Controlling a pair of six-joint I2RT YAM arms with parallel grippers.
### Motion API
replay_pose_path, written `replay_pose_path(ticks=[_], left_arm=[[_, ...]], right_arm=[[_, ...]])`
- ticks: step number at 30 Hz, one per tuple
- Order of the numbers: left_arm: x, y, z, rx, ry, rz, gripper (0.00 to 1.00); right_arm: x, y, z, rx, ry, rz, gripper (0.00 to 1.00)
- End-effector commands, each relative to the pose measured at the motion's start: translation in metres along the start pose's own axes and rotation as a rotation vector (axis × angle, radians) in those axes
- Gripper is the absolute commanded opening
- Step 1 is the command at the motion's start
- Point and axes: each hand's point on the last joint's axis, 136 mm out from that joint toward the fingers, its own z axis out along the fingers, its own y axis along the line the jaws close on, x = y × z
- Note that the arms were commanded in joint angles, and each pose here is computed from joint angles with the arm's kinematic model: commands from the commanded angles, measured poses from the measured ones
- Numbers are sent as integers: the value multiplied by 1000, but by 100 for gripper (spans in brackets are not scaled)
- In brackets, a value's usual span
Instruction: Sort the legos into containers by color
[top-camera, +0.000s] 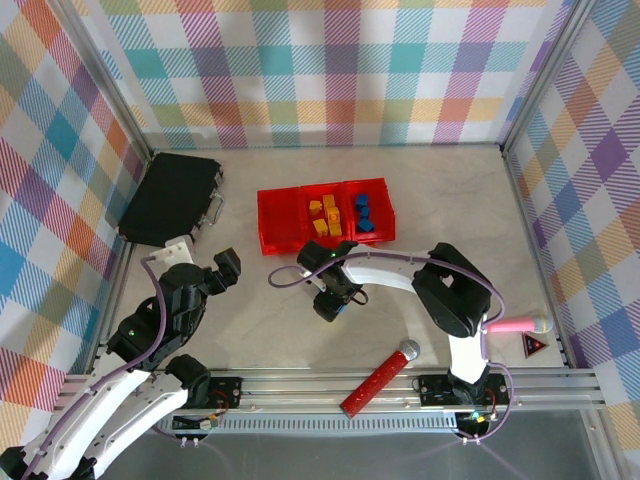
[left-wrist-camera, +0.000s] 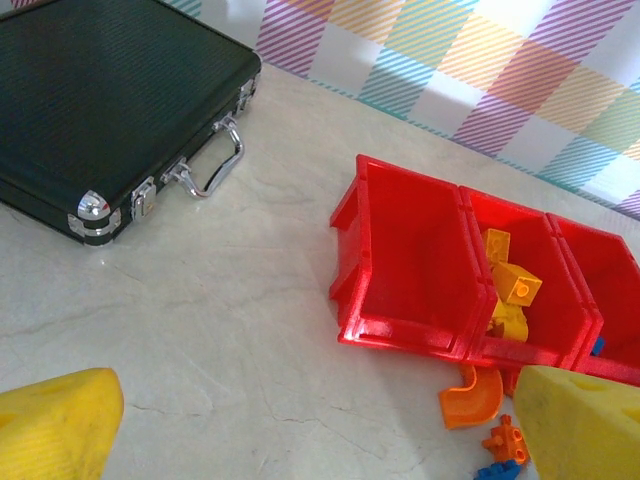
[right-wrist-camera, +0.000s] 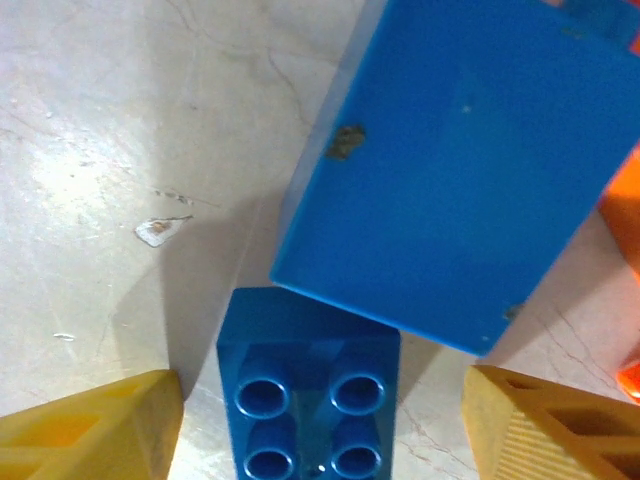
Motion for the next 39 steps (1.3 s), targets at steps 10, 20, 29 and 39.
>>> replay_pose_path(ticks=[10,20,29,39], left_arm=[[7,10,2,-46,12,8,100],[16,13,6,-57,34,7,100],[17,13,6,-58,37,9,100],[23,11,9,-49,60,8,100]], right_arm=[[7,0,-8,24,28,-16,51],[-12,-2,-54,20,-98,-3,34],[-34,-23,-105,75,-243,33,28],[-53,-145,-148,105,-354,353,26]])
